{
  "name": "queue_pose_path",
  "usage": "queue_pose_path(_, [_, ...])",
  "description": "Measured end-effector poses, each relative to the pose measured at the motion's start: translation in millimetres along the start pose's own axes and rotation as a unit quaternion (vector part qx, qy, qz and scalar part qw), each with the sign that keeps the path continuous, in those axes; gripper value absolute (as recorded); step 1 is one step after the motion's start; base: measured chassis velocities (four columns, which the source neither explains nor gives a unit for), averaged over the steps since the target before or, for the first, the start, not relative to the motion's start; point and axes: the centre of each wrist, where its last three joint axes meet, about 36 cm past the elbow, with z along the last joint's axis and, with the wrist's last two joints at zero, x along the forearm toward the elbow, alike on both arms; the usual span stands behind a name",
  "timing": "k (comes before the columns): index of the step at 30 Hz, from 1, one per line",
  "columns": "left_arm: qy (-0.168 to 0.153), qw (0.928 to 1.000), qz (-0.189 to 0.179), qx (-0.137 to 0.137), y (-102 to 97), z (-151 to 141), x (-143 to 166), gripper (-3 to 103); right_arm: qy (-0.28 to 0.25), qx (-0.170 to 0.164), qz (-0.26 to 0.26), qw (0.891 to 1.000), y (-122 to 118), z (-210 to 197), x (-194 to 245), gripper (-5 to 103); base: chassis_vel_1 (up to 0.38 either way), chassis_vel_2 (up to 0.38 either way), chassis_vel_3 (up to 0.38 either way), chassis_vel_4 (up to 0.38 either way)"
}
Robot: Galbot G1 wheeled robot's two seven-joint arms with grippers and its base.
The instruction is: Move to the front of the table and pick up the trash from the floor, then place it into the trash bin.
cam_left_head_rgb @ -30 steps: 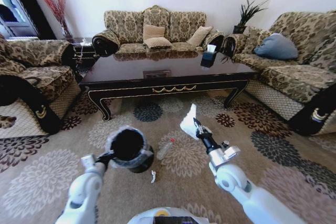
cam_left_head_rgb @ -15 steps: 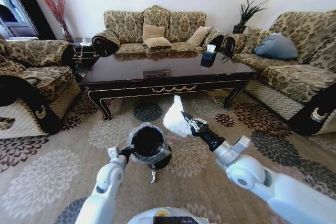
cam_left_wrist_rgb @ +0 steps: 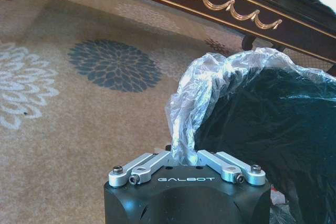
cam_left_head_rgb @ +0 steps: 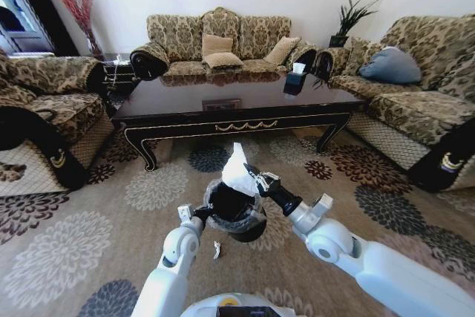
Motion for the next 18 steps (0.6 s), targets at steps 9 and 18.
queue_pose_path(9, [-0.001, 1.0000, 0.005, 0.007, -1.3, -0.5, 4.5, 3, 0.011, -0.007, 0.006, 1.000, 6.6, 25.3, 5.8, 0, 0.000, 0.000, 0.000, 0.000])
queue_pose_path(18, [-0.009, 0.9999, 0.001, 0.011, 5.9, -5.4, 11.8, 3, 0.036, 0.001, 0.015, 0.999, 10.9, 43.1, 19.1, 15, 0.000, 0.000, 0.000, 0.000])
